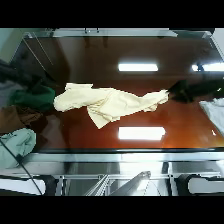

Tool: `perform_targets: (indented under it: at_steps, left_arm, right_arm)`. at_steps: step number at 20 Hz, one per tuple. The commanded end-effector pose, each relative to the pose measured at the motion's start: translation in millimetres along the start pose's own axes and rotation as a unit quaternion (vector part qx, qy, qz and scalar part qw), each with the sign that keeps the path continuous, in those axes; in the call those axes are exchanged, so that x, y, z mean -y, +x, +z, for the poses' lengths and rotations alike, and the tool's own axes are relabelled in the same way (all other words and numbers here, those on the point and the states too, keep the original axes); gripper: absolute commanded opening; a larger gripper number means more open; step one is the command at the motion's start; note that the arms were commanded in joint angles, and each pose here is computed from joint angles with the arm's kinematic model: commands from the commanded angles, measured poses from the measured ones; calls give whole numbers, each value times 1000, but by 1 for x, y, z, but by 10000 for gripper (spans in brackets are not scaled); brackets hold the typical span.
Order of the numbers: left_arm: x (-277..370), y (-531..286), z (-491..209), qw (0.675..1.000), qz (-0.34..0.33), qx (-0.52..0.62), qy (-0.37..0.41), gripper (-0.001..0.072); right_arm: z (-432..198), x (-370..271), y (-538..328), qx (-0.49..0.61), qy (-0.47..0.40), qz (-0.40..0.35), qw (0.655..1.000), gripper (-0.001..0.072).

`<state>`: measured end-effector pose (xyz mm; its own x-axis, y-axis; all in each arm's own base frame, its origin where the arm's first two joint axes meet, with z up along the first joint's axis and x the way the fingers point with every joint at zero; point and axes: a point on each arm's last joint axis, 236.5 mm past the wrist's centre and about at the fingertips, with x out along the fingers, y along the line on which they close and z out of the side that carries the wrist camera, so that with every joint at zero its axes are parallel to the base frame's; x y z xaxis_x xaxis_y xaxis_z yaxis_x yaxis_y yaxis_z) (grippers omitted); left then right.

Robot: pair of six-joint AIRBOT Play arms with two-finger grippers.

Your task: Fold the shirts.

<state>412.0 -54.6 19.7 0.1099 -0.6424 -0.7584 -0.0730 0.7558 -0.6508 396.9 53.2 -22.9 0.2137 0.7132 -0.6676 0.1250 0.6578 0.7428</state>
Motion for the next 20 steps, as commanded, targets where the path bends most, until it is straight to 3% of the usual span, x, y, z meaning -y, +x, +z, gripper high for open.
perform_targets:
  at_steps: [1, 5, 6, 9, 11, 12, 14, 16, 17, 18, 19, 20]
  left_arm:
    - [17, 69, -47, 997, -71, -3, -35, 627]
    - [26, 137, -80, 995, -75, -59, -35, 627]
    - [31, 148, -82, 994, -75, -72, -29, 627]
    - [37, 176, -86, 992, -72, -106, -22, 626]
    - [37, 187, -91, 989, -72, -128, -29, 609]
    - [34, 191, -94, 988, -67, -138, -26, 464]
    - [28, 198, -97, 987, -61, -146, -31, 338]
    - [23, 202, -100, 986, -60, -153, -37, 100]
    - [22, 203, -99, 986, -60, -152, -35, 6]
    - [21, 203, -97, 987, -59, -146, -34, 6]
    - [20, 202, -93, 988, -58, -139, -35, 22]
    - [18, 200, -88, 989, -58, -130, -37, 23]
  right_arm:
    - [-27, 29, 42, -6, 44, 17, 999, 578]
    - [11, 25, 56, 45, 58, 75, 994, 546]
    - [21, 24, 57, 53, 55, 84, 993, 322]
    - [46, 23, 58, 67, 60, 99, 991, 309]
    - [56, 24, 58, 70, 63, 100, 991, 376]
    - [59, 24, 58, 71, 62, 100, 991, 367]
    - [61, 25, 58, 72, 62, 99, 991, 364]
    - [61, 25, 59, 73, 63, 99, 990, 362]
    - [61, 25, 59, 72, 63, 99, 991, 317]
    - [61, 25, 59, 73, 62, 99, 990, 168]
    - [62, 22, 58, 76, 62, 105, 990, 92]
    - [64, 14, 55, 79, 54, 123, 988, 62]
